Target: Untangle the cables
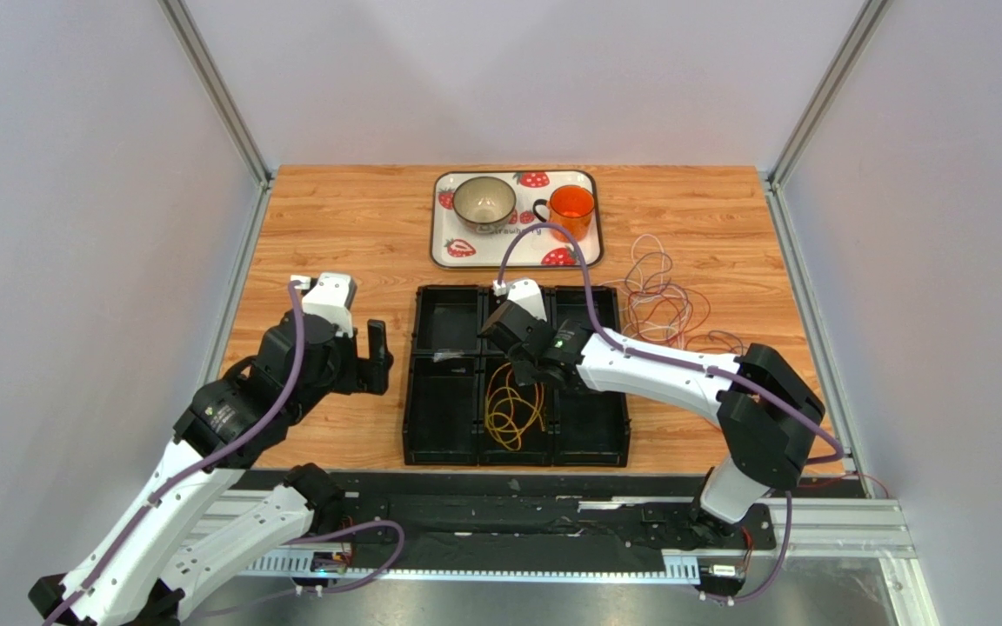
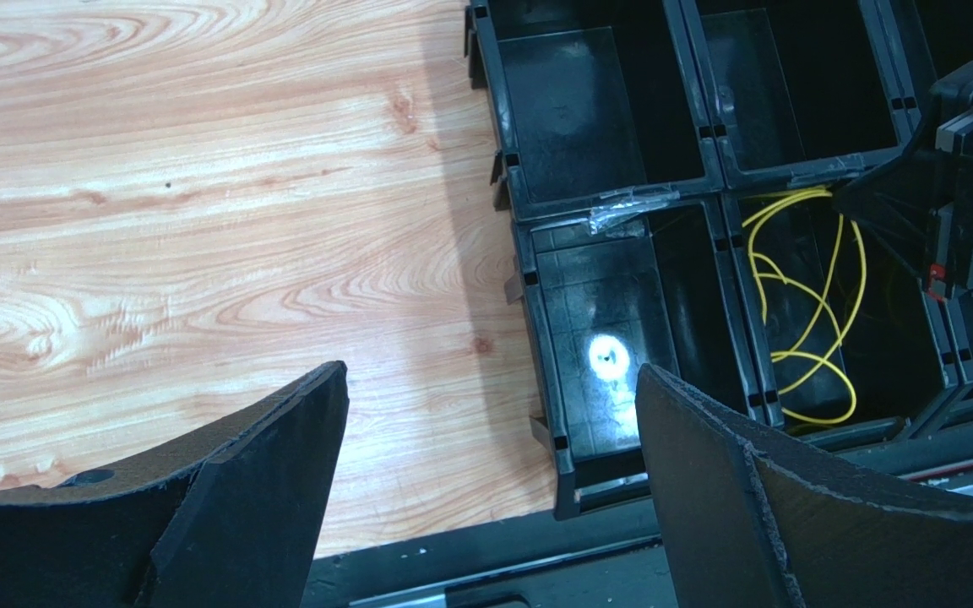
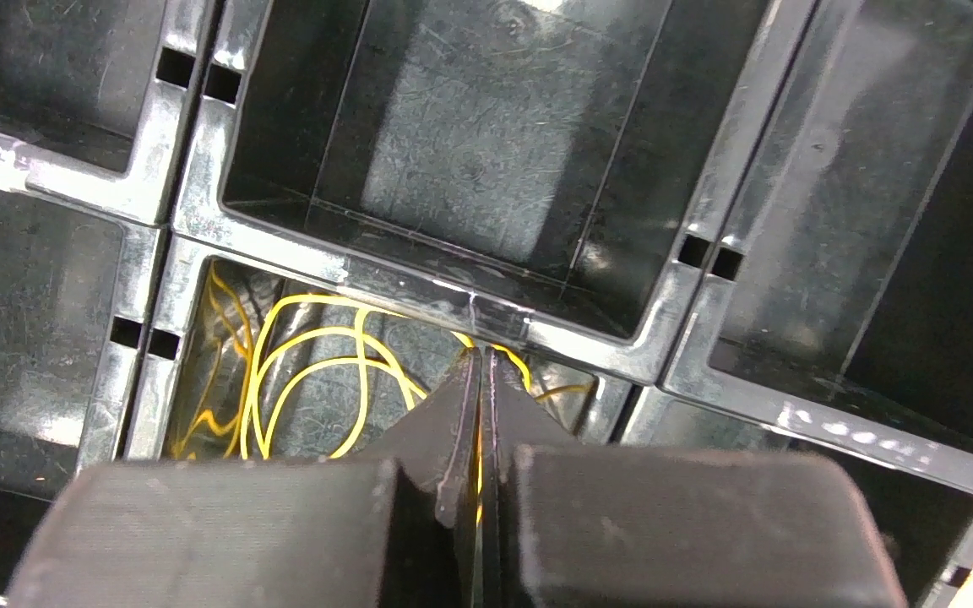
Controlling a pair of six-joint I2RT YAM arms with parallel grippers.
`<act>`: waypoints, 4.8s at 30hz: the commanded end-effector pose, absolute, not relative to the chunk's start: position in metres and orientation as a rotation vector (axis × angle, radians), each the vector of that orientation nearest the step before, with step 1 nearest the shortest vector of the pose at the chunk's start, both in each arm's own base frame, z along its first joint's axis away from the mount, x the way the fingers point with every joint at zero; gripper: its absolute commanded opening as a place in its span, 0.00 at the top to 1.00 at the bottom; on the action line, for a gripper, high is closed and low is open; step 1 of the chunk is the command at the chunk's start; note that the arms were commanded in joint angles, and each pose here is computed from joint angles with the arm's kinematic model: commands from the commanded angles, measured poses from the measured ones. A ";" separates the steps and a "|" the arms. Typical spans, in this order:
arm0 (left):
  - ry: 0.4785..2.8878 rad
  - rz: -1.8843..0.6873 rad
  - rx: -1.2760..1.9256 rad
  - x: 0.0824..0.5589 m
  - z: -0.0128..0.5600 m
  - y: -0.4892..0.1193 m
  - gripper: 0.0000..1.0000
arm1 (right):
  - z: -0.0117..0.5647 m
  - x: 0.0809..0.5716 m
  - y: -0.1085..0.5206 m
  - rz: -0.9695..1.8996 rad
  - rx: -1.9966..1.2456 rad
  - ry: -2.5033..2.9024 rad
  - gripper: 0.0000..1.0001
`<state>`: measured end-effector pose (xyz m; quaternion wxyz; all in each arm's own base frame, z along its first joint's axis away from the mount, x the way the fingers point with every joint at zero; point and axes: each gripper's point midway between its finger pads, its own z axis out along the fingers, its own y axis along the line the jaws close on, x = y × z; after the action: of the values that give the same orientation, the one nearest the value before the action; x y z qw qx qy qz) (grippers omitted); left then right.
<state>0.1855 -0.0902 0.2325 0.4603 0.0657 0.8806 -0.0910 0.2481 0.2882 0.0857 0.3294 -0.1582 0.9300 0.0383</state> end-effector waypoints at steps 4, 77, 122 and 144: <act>2.146 -0.250 0.157 0.186 0.237 -0.093 0.08 | 0.118 0.260 0.287 0.083 -0.378 2.364 0.83; 2.218 -0.506 0.409 0.193 0.242 -0.198 0.14 | 0.132 0.358 0.008 -0.060 0.677 2.366 0.42; 2.033 -0.812 1.277 0.184 0.092 -0.601 0.22 | 0.188 0.266 -0.079 0.408 1.323 1.907 0.32; 2.051 -0.787 1.247 0.194 0.064 -0.618 1.00 | 0.191 0.273 -0.069 0.483 1.267 1.931 0.34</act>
<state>0.1981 -0.6004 0.0419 0.2894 0.4654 0.7925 -0.2674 0.2661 -0.0704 0.1842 0.3654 0.5114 0.7580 0.1742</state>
